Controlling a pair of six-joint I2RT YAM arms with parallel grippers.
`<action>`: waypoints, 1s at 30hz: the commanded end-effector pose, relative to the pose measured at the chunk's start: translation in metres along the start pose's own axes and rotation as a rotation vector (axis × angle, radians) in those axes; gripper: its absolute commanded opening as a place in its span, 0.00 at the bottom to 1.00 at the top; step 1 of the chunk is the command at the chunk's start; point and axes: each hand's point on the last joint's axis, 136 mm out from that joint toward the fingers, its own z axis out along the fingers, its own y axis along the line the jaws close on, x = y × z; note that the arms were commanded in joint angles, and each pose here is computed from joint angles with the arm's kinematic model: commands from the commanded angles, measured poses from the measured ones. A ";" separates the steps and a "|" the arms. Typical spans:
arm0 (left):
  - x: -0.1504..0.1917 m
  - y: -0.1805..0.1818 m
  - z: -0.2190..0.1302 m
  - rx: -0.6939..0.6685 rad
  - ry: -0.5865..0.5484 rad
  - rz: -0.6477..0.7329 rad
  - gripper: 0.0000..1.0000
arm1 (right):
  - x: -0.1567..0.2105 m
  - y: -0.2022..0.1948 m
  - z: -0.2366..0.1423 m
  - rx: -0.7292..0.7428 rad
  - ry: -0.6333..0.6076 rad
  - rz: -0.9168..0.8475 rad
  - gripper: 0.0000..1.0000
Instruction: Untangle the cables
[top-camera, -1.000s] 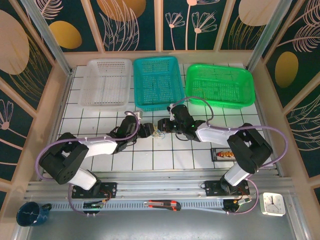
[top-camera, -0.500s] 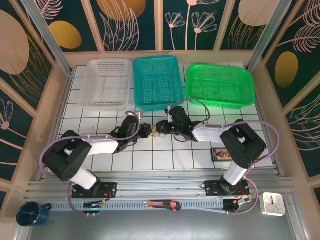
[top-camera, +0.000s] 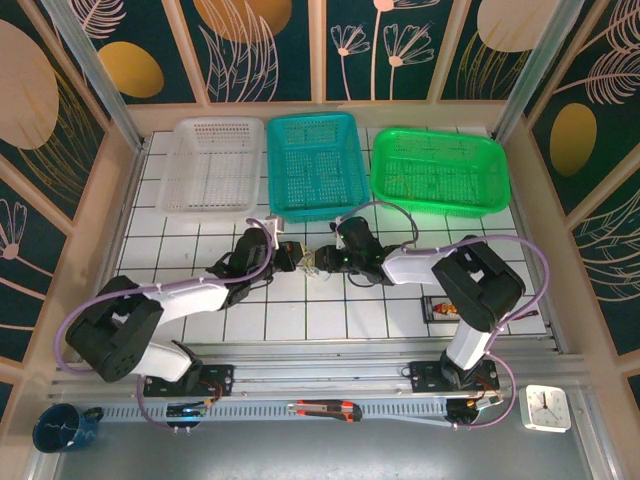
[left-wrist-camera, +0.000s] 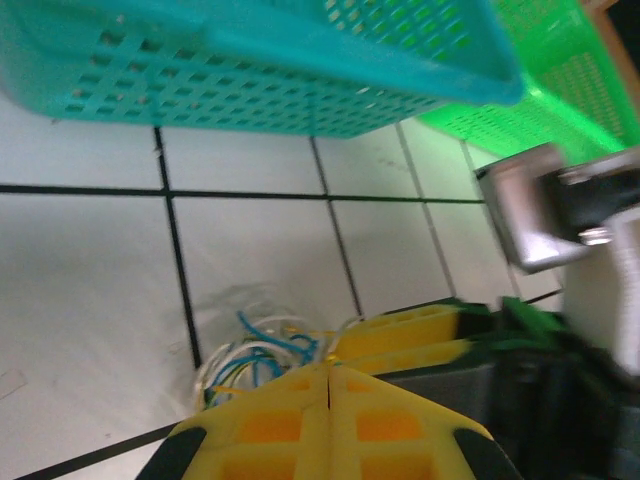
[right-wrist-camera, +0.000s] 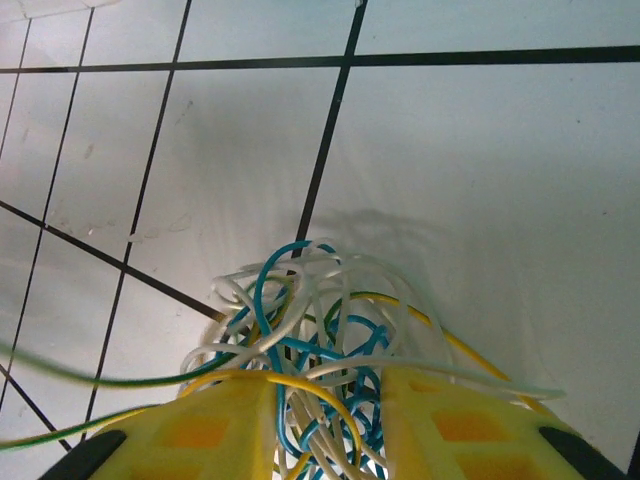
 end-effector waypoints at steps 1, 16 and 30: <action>-0.013 -0.022 -0.012 0.077 -0.019 -0.021 0.00 | 0.011 -0.011 0.007 0.033 0.014 0.014 0.32; -0.028 -0.042 -0.032 0.186 -0.096 -0.128 0.00 | -0.005 0.007 -0.018 -0.003 -0.011 -0.010 0.34; -0.035 -0.025 -0.048 0.217 -0.228 -0.367 0.00 | -0.049 0.038 -0.084 -0.140 -0.125 0.014 0.38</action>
